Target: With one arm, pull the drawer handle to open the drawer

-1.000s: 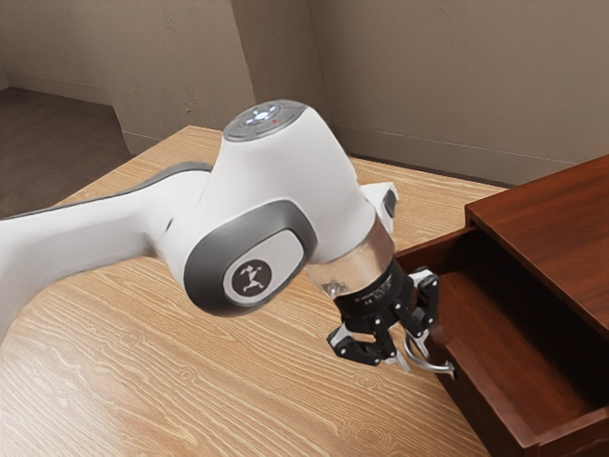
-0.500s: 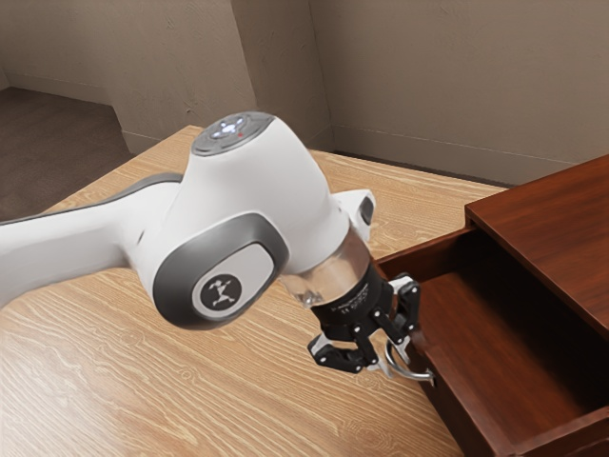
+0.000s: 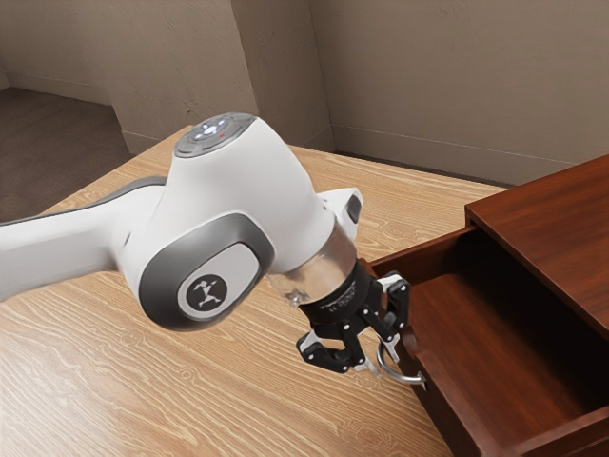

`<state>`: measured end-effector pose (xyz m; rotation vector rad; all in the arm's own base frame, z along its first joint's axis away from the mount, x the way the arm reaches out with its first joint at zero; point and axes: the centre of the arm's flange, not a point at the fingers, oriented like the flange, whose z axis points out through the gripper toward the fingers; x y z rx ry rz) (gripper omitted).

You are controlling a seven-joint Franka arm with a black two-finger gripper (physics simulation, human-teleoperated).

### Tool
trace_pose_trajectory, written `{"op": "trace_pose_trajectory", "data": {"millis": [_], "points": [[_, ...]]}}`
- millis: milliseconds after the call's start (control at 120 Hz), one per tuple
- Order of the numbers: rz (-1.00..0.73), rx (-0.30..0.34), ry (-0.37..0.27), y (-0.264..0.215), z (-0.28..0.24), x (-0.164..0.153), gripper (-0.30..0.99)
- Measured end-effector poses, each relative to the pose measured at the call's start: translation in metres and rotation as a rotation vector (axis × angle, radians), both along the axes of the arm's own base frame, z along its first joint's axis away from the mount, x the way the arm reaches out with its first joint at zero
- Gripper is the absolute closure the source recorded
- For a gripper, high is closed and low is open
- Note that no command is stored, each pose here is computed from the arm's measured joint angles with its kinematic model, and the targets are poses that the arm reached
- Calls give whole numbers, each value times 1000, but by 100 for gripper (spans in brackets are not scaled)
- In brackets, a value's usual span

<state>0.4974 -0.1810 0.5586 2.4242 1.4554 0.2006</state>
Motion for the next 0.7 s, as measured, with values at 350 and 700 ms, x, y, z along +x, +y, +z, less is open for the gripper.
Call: {"op": "trace_pose_trajectory", "data": {"millis": [350,700], "points": [[-10,-7,-21,-1,2,1,52],[-6,-7,-82,17,29,-2,58]]}}
